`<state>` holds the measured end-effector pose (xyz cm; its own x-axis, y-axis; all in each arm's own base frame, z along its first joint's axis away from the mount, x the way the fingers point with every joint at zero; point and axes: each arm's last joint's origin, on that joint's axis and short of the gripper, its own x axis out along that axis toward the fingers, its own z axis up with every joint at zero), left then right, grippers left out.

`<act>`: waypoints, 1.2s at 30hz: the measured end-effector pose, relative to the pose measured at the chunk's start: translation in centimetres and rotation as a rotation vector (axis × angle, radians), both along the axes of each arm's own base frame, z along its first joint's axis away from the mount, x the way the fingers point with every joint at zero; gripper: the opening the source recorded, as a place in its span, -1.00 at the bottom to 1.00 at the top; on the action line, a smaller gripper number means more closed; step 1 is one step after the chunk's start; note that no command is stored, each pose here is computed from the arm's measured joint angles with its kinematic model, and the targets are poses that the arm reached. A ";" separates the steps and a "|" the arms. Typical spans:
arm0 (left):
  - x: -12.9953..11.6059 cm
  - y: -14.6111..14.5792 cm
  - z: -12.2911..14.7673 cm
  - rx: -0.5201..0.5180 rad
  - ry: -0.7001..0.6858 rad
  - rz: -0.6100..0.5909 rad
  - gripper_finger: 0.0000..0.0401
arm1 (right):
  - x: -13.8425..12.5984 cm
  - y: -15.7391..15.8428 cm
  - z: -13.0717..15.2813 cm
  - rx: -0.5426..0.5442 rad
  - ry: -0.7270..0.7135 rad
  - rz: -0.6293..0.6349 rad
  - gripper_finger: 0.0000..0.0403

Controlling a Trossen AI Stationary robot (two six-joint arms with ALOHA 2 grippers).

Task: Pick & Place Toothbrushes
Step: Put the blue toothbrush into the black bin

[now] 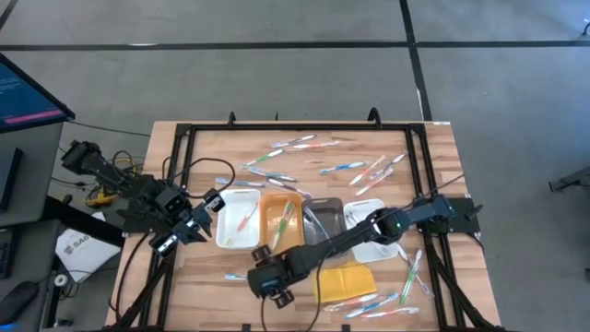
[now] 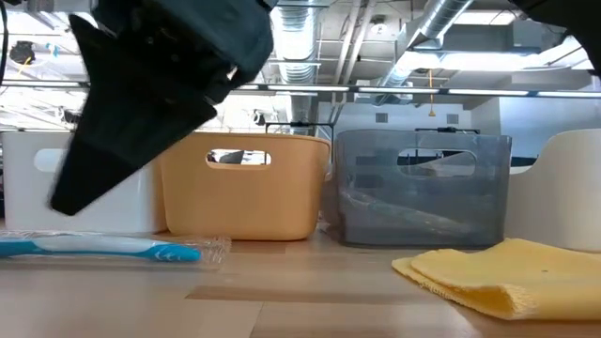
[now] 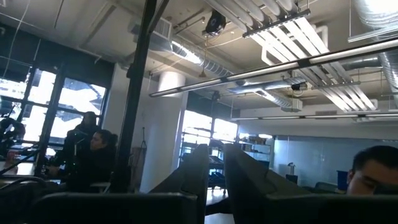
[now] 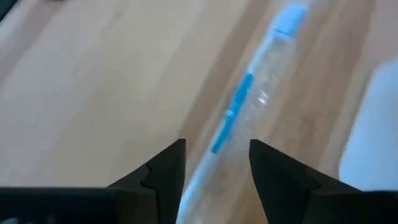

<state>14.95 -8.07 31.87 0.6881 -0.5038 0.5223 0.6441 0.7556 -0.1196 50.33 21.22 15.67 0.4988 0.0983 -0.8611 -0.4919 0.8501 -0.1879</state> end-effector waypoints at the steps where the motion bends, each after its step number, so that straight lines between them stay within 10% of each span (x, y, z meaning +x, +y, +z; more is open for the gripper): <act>1: 0.0 0.0 0.0 0.000 0.000 0.000 -0.78 | 0.0 0.1 0.0 0.005 -0.004 0.004 -0.11; 36: 0.0 0.0 0.0 0.002 -0.002 0.003 -0.78 | -0.2 -1.4 -1.9 -0.016 0.126 0.202 -0.14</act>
<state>14.95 -8.07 31.87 0.6883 -0.5029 0.5228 0.6423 0.7575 -0.1170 50.15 19.86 13.81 0.3588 0.1708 -0.9176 -0.6721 0.7295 -0.1270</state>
